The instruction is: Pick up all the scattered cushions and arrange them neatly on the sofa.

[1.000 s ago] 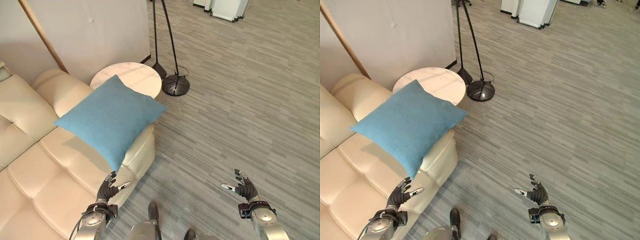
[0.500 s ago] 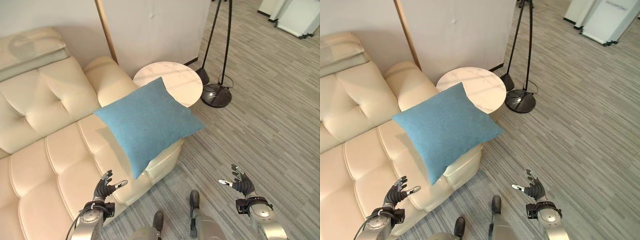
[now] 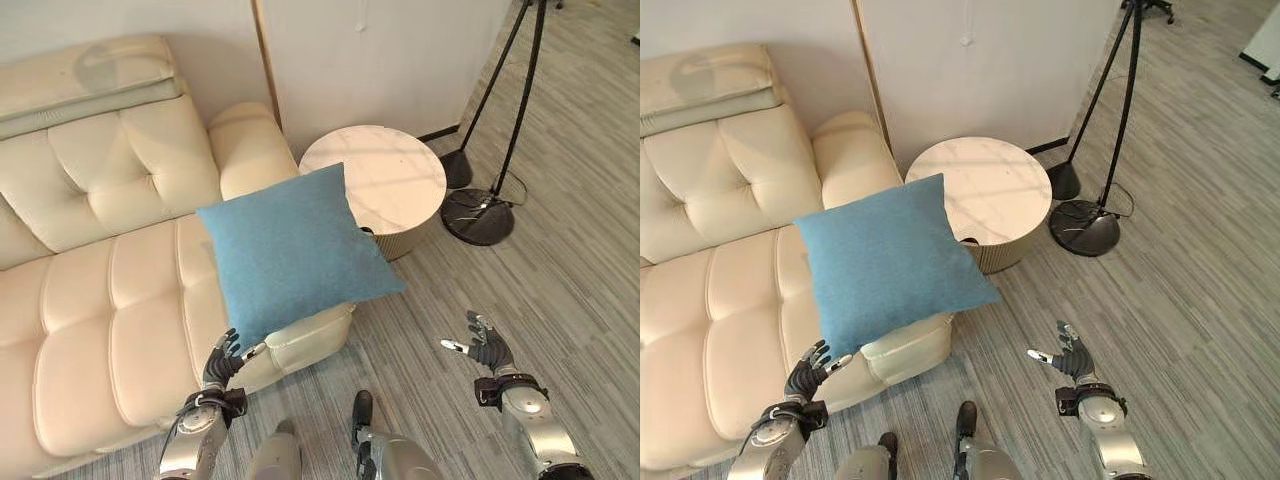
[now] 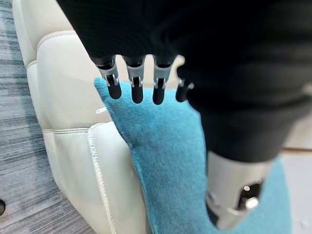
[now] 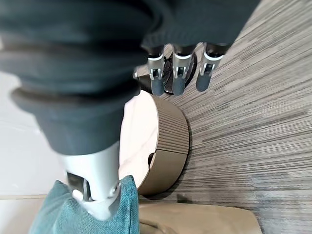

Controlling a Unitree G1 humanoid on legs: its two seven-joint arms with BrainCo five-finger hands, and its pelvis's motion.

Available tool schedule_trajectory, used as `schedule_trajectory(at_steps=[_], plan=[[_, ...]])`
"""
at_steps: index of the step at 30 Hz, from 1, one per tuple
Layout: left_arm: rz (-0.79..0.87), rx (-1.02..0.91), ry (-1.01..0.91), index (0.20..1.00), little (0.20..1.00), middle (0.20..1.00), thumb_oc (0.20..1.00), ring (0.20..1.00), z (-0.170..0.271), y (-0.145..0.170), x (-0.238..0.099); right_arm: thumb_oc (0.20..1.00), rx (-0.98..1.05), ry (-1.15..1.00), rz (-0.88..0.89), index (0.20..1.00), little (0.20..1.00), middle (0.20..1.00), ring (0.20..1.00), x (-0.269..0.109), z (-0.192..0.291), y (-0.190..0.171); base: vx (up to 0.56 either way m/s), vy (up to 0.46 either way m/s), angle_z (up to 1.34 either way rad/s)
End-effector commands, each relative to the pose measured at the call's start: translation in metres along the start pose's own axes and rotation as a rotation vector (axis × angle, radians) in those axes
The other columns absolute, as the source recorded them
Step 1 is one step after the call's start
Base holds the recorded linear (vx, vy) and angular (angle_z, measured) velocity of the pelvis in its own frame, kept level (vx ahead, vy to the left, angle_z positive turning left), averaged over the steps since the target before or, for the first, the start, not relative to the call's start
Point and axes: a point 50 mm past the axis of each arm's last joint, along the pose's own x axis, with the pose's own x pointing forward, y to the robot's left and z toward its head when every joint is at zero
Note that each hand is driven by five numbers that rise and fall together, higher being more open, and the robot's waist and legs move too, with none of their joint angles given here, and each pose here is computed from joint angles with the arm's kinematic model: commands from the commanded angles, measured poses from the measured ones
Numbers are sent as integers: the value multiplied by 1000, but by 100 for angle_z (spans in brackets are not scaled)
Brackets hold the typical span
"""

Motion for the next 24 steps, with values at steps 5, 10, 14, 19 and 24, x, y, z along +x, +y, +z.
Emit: schedule_trajectory(at_steps=[5,10,14,19,24], plan=[[72,10,-47,1000,1000,1000,1000,1000,7,26,-6,1000,4,-49,-37,1000,1000,1000,1000,-6,6,-11,237,192,16],[109,13,-17,1000,1000,1000,1000,1000,2,37,-8,1000,22,-18,-41,1000,1000,1000,1000,-11,-2,-8,143,187,-7],[130,-3,-41,1000,1000,1000,1000,1000,9,40,-5,1000,41,3,-121,1000,1000,1000,1000,-11,-6,-17,104,86,28],[145,-15,-64,1000,1000,1000,1000,1000,18,43,2,1000,11,22,-213,1000,1000,1000,1000,-7,-6,-40,163,-48,13],[126,-54,-30,1000,1000,1000,1000,1000,15,37,11,1000,-14,-6,-215,1000,1000,1000,1000,5,9,-48,114,-76,24]])
